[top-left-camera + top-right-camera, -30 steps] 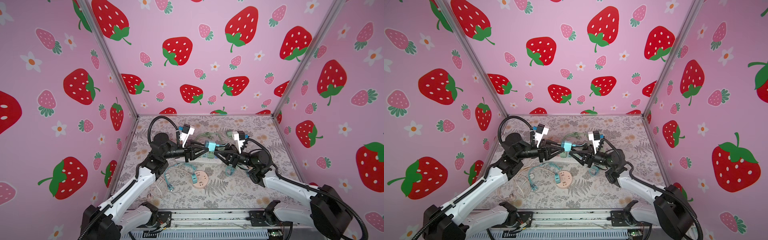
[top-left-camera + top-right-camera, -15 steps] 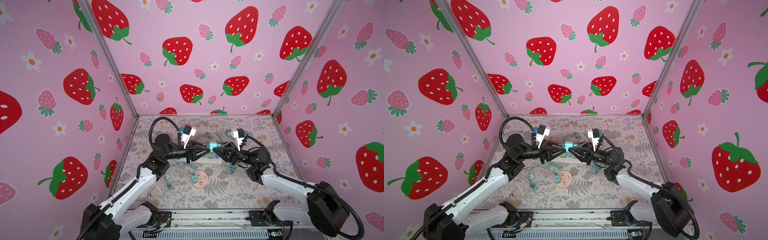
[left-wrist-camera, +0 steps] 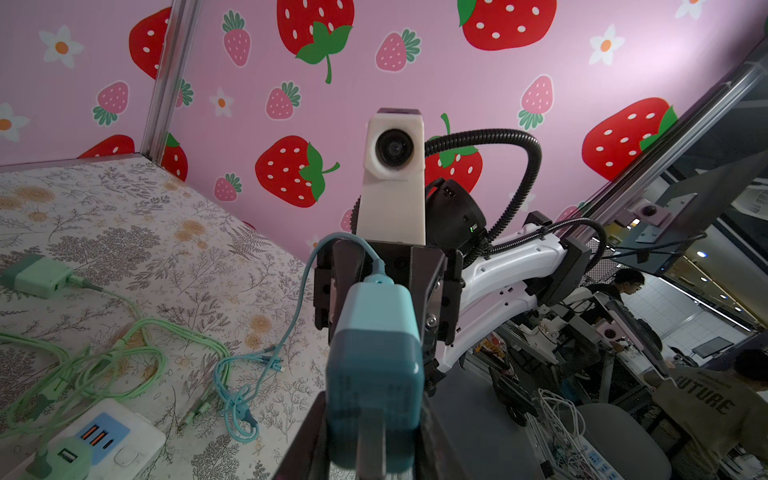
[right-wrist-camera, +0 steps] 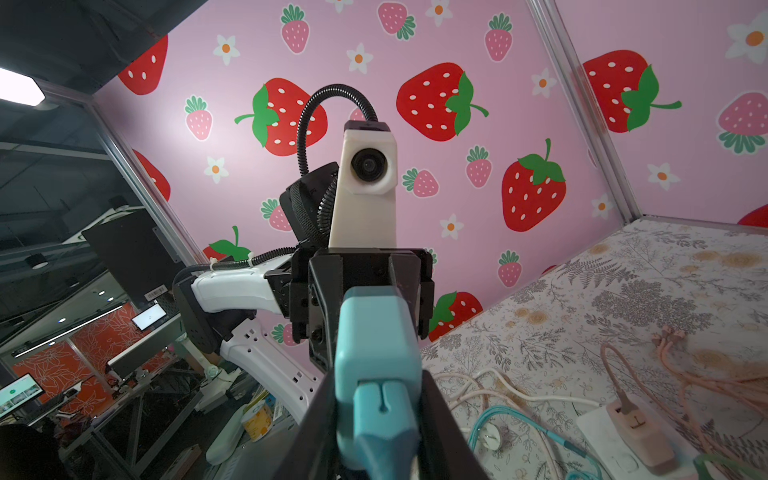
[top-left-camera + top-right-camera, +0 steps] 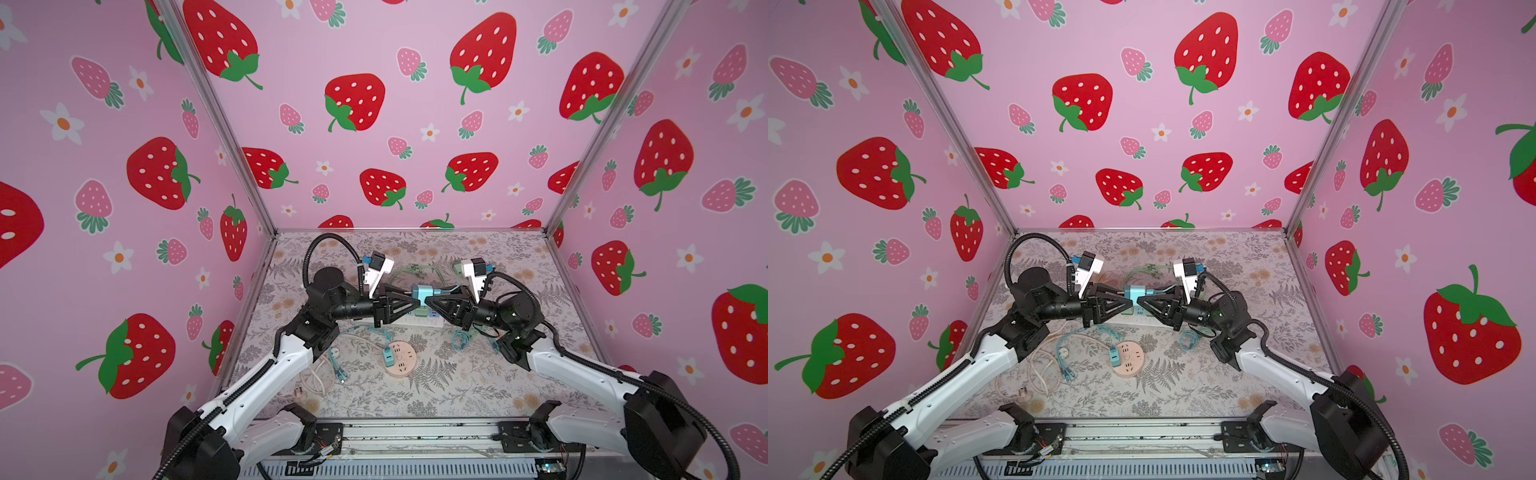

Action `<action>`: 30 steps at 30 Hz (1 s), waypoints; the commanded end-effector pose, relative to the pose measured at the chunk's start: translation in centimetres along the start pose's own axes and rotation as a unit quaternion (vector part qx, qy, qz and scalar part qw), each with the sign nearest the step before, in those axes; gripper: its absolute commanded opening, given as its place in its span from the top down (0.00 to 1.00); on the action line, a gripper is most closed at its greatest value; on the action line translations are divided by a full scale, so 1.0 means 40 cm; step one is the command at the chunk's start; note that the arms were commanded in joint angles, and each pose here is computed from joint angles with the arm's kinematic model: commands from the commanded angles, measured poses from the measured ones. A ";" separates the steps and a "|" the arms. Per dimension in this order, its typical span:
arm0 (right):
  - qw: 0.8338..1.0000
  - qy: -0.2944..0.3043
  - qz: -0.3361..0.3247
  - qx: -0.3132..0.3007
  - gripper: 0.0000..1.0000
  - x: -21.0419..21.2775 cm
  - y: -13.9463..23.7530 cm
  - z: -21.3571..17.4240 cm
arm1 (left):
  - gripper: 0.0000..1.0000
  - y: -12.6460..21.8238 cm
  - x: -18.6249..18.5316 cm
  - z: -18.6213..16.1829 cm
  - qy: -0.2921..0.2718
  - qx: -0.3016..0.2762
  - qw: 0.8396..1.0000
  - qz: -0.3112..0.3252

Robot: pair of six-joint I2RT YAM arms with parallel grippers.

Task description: Insert the plug

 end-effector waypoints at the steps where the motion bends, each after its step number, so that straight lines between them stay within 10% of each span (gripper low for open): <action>1: 0.997 0.066 -0.027 -0.007 0.88 0.014 -0.004 0.063 | 0.65 0.017 0.009 0.006 0.009 -0.010 0.999 0.042; 13: 0.968 0.167 -0.121 0.144 0.88 -0.046 0.030 0.031 | 0.49 0.089 0.027 -0.062 0.047 -0.021 0.990 0.135; 30: 0.900 0.172 -0.160 0.368 0.91 -0.179 0.061 -0.156 | 0.55 0.246 0.218 -0.313 0.279 -0.069 0.866 0.408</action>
Point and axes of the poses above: each gripper's point midway between its finger pads, its own y axis back along the fingers, its own x axis along the line the jaws close on, z = x × y, the point moved 5 cm from there along y, back along the fingers, and after that the axes turned 13 degrees about y, right-handed, at the moved point
